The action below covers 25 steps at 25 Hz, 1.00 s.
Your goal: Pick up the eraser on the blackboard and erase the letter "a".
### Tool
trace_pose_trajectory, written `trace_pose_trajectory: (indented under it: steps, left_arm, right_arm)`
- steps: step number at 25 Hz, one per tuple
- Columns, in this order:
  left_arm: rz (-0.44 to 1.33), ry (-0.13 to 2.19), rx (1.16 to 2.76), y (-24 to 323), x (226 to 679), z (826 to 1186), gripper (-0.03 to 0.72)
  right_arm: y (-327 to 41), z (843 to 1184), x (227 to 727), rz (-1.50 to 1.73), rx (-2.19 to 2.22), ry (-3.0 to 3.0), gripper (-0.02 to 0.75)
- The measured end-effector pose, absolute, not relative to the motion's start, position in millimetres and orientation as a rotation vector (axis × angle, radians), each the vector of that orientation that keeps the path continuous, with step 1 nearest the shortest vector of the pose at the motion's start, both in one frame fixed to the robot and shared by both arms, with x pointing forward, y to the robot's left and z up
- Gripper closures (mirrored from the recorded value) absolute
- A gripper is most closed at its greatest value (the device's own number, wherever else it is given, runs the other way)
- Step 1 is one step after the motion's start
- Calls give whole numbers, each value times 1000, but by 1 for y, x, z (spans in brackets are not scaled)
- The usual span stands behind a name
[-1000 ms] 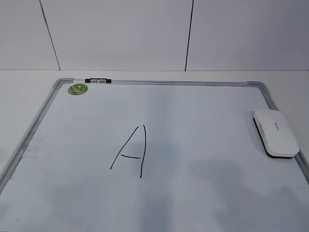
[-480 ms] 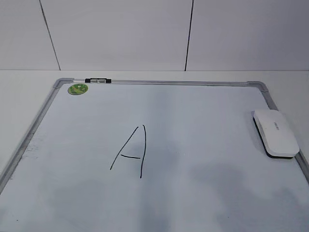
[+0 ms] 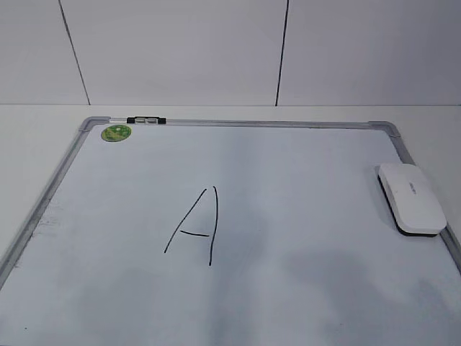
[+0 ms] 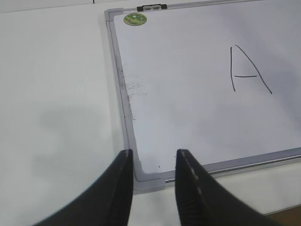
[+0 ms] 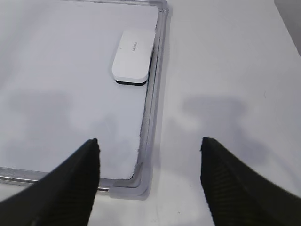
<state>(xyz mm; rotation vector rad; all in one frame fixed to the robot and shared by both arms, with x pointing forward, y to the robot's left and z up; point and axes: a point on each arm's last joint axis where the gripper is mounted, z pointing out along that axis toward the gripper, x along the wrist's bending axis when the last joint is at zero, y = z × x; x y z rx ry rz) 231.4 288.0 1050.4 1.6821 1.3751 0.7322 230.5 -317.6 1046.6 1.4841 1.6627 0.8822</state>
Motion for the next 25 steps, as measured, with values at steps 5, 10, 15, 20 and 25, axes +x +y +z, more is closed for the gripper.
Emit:
trace_pose_trajectory:
  steps: [5, 10, 15, 20, 25]
  left_arm:
    - [732, 1375, 1682, 288, 231, 1050, 454]
    - [738, 1385, 1676, 288, 231, 1050, 454]
    - [752, 1408, 1661, 288, 232, 1050, 453]
    - [766, 1431, 1647, 288, 232, 1050, 453]
    - [779, 1453, 1633, 287, 232, 1050, 454]
  right_arm:
    - [-318, 1047, 230, 880, 1483, 1662, 199]
    - [-318, 1047, 230, 874, 1492, 1651, 199]
    - [-317, 1047, 229, 843, 1530, 1602, 199]
    - [-317, 1047, 228, 806, 1575, 1542, 199]
    - [-316, 1047, 228, 787, 1599, 1509, 199]
